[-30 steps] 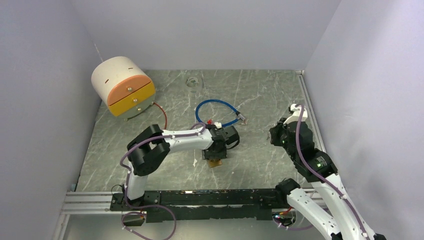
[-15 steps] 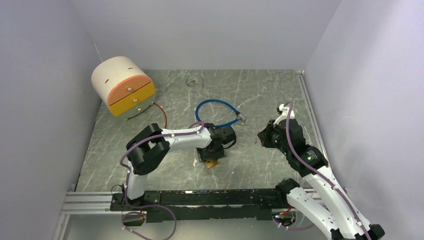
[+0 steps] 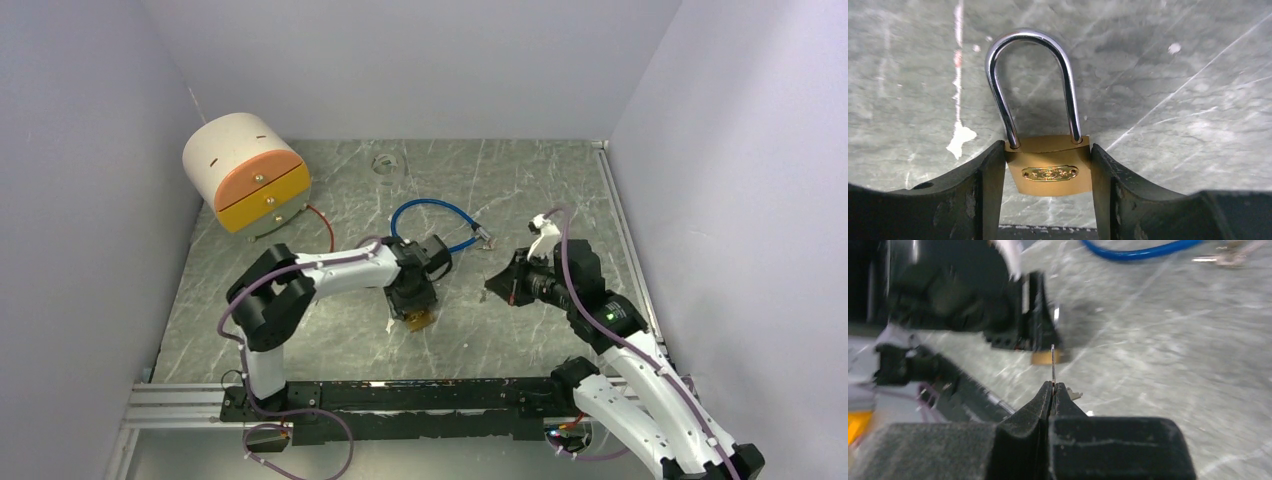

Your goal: Unlock with the key

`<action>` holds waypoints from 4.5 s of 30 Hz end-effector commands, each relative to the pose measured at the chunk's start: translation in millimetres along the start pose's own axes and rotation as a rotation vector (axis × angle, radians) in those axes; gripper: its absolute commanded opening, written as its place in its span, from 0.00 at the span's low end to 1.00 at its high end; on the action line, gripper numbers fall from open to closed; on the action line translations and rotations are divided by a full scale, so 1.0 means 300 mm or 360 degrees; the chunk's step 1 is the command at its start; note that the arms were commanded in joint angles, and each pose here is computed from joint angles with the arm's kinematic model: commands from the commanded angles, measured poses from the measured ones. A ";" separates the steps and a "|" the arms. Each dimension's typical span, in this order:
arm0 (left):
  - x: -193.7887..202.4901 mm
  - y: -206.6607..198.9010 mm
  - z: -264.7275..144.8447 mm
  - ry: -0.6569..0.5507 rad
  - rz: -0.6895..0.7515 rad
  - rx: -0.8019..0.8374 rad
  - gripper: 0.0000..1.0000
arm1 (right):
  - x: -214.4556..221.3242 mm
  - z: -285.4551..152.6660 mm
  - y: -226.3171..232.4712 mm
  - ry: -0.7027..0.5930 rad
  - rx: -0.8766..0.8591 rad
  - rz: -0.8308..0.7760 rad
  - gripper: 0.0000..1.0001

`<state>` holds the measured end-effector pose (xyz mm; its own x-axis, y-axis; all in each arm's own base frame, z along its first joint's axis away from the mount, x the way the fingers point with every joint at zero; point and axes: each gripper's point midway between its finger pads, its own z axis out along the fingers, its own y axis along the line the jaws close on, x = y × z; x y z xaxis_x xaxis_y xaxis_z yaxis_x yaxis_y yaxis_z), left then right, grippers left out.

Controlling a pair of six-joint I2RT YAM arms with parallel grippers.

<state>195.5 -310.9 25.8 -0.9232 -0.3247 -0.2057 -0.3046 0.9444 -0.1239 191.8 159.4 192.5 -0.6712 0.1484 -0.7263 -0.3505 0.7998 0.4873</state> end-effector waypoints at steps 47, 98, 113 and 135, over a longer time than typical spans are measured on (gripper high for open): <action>-0.166 -0.242 -0.444 0.0399 -0.0152 0.1084 0.06 | 0.136 0.193 0.195 0.0462 -0.0465 0.0224 0.00; -0.101 -0.301 -0.553 0.0354 0.0000 0.1230 0.03 | 0.002 0.311 0.176 0.0618 -0.0244 0.0501 0.00; -0.188 -0.339 -0.653 0.0067 -0.0107 0.1566 0.06 | -0.102 0.259 0.241 0.0356 -0.0553 0.0899 0.00; -0.343 -0.271 -0.764 -0.0415 -0.0359 0.1735 0.04 | -0.209 0.116 0.199 0.0040 -0.0455 0.0512 0.65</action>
<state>263.6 -347.8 230.6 -0.7968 -0.5572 -0.2336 -0.0273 0.4194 -0.9074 225.7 243.3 239.7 -0.9096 0.3908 -0.1408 -0.0253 0.2863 0.9578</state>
